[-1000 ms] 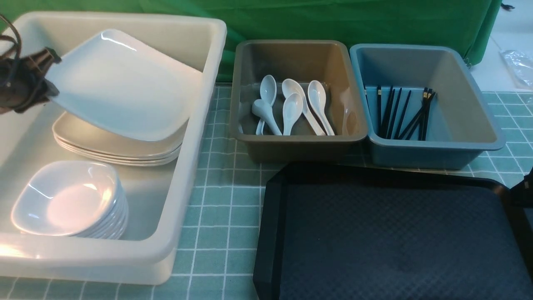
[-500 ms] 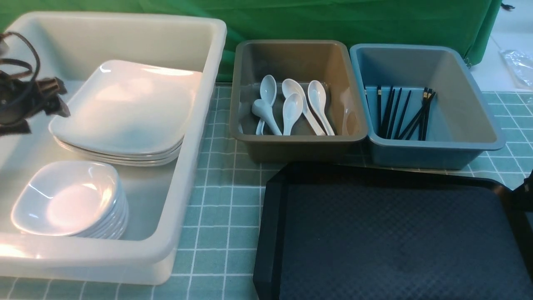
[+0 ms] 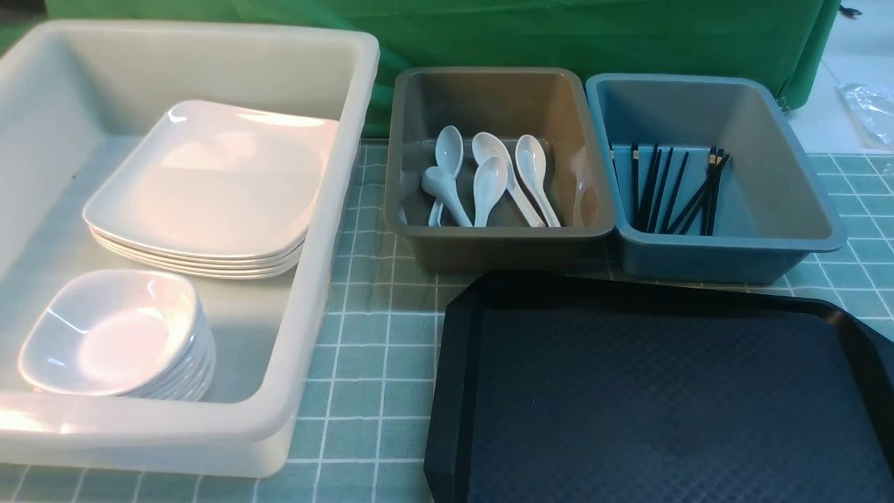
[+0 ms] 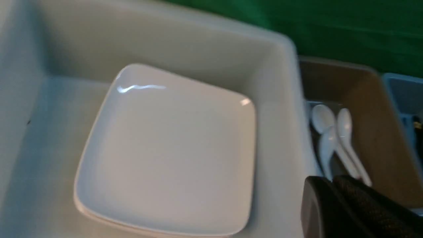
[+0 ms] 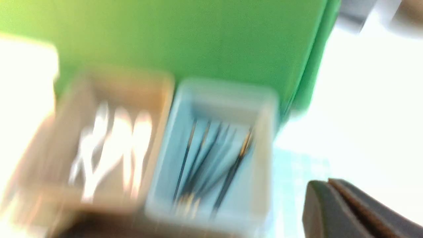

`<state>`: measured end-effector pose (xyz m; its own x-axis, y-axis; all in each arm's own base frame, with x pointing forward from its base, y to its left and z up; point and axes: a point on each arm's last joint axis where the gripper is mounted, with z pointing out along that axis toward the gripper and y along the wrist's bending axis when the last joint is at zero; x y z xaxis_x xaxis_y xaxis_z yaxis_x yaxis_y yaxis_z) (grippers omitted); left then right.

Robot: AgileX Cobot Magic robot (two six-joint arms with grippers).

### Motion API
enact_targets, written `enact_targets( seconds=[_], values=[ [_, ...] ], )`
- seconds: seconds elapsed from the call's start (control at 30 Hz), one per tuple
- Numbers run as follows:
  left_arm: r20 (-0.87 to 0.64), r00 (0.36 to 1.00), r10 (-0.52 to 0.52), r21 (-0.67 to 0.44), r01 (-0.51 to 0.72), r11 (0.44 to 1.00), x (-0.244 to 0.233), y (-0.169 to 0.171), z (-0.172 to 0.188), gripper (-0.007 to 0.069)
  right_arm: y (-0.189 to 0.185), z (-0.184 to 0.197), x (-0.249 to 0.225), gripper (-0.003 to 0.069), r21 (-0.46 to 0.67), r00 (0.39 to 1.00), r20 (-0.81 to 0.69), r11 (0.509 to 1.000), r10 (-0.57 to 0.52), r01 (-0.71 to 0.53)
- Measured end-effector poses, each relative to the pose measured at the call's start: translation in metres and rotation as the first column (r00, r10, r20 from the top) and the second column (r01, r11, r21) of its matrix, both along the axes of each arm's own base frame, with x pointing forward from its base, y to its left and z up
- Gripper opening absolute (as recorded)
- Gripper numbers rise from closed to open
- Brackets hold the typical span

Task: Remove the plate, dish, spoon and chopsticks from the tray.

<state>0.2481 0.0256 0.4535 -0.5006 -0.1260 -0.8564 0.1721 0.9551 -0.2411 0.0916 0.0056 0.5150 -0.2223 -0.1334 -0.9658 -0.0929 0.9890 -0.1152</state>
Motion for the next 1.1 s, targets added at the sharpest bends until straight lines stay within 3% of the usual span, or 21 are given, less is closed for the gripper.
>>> enact_targets(
  seconds=[0.13, 0.27, 0.47, 0.57, 0.73, 0.83, 0.9, 1.1],
  values=[
    [0.127, 0.991, -0.053, 0.015, 0.052, 0.999, -0.059, -0.022, 0.032, 0.0002, 0.002, 0.01, -0.068, 0.0026, -0.017, 0.977, 0.213, 1.0, -0.018, 0.022],
    [0.238, 0.963, -0.127, 0.015, 0.127, 0.992, -0.115, -0.047, 0.041, 0.0001, 0.004, -0.014, -0.112, 0.0024, -0.007, 0.947, 0.32, 1.0, -0.024, 0.028],
    [0.27, 0.921, -0.28, -0.018, 0.295, 0.955, -0.152, -0.072, 0.004, 0.0001, 0.002, -0.073, -0.121, 0.0023, 0.015, 0.876, 0.479, 0.999, -0.053, 0.052],
    [0.318, 0.901, -0.295, -0.013, 0.315, 0.949, -0.167, -0.076, -0.028, 0.0001, 0.0, -0.11, -0.111, 0.0023, 0.024, 0.87, 0.488, 0.998, -0.064, 0.06],
    [0.355, 0.918, -0.176, -0.031, 0.199, 0.979, -0.183, -0.068, -0.091, 0.0001, -0.001, -0.152, -0.097, 0.0044, 0.017, 0.901, 0.429, 0.998, -0.067, 0.067],
    [0.36, 0.925, -0.125, -0.042, 0.15, 0.988, -0.184, -0.063, -0.117, 0.0001, -0.001, -0.16, -0.092, 0.007, 0.014, 0.91, 0.409, 0.998, -0.068, 0.068],
    [0.361, 0.932, -0.032, -0.057, 0.056, 0.997, -0.181, -0.057, -0.142, 0.0003, -0.001, -0.162, -0.09, 0.0111, 0.015, 0.914, 0.4, 0.998, -0.068, 0.068],
    [0.364, 0.929, 0.067, -0.057, -0.05, 0.997, -0.174, -0.047, -0.163, 0.001, -0.001, -0.162, -0.09, 0.0138, 0.015, 0.913, 0.402, 0.998, -0.068, 0.068]
  ],
)
